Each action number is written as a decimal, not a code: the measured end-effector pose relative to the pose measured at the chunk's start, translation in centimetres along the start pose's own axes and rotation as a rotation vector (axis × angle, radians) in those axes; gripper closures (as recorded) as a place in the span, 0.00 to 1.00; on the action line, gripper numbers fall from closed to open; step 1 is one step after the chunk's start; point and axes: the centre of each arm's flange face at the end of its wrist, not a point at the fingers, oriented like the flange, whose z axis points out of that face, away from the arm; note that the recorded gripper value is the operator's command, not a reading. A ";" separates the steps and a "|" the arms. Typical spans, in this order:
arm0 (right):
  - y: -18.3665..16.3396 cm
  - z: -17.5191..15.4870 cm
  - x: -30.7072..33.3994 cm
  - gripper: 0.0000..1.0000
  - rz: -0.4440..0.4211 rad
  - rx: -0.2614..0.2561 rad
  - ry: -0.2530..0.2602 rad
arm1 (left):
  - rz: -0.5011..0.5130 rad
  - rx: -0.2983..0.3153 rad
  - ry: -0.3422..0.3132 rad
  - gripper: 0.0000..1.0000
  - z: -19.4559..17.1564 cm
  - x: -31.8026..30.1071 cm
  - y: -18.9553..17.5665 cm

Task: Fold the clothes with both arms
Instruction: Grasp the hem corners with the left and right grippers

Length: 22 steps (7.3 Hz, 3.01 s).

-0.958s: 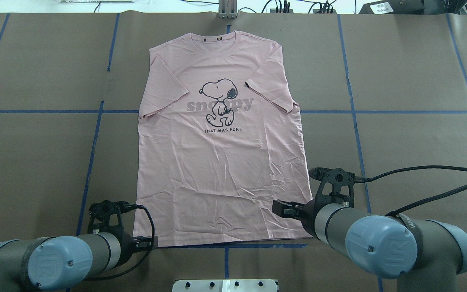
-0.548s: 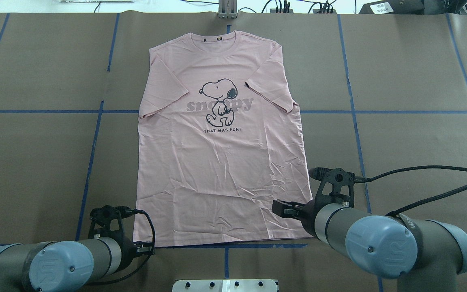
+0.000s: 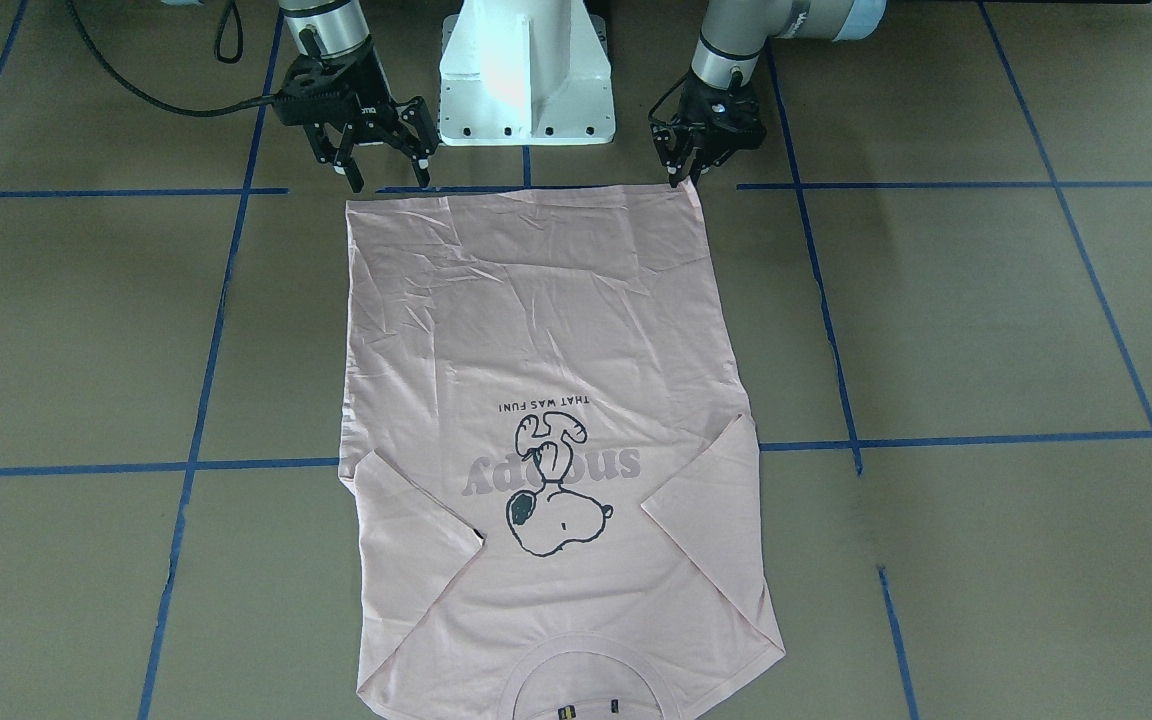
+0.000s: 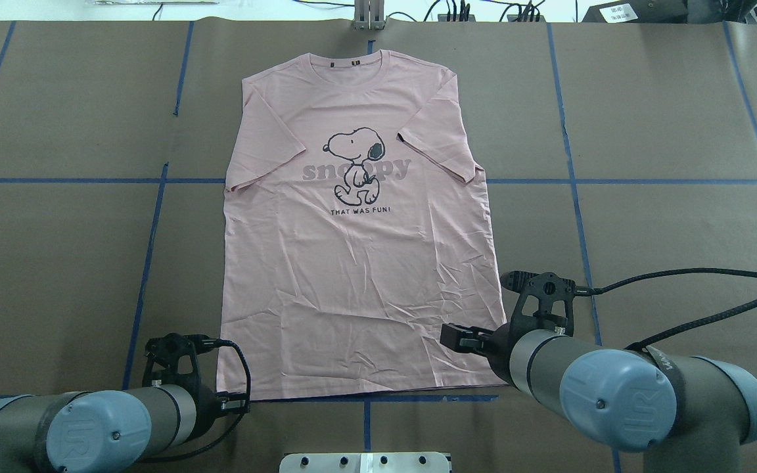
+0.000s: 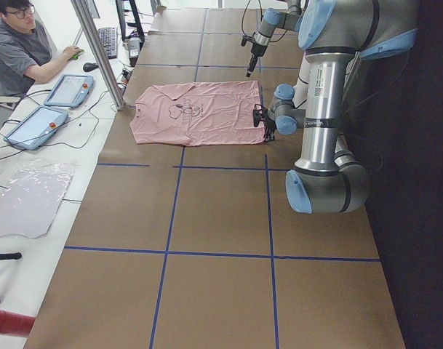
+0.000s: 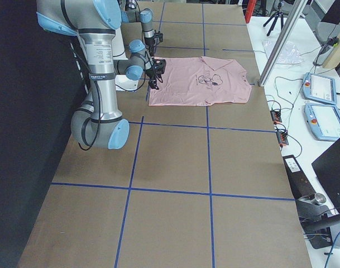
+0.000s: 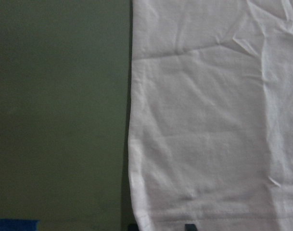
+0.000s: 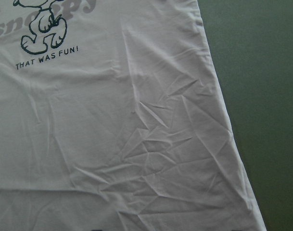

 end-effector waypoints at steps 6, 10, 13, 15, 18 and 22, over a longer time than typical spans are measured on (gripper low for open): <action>2.0 1.3 3.5 0.35 0.046 0.039 0.036 | -0.003 0.005 0.005 1.00 -0.4 0.2 -0.4; 5.3 4.3 6.0 0.41 0.017 0.089 0.099 | -0.006 0.007 0.024 1.00 -1.0 0.8 -0.6; 6.1 5.6 6.7 0.43 0.000 0.102 0.125 | -0.007 0.005 0.031 1.00 -1.3 0.9 -0.6; 6.8 5.9 6.8 0.46 -0.010 0.108 0.127 | -0.007 0.004 0.033 1.00 -1.4 0.9 -0.6; 7.4 6.3 7.1 0.56 -0.013 0.110 0.135 | -0.007 0.002 0.033 1.00 -1.4 0.9 -0.6; 7.7 6.7 7.5 1.00 0.000 0.119 0.142 | -0.007 0.003 0.036 1.00 -1.5 1.0 -0.6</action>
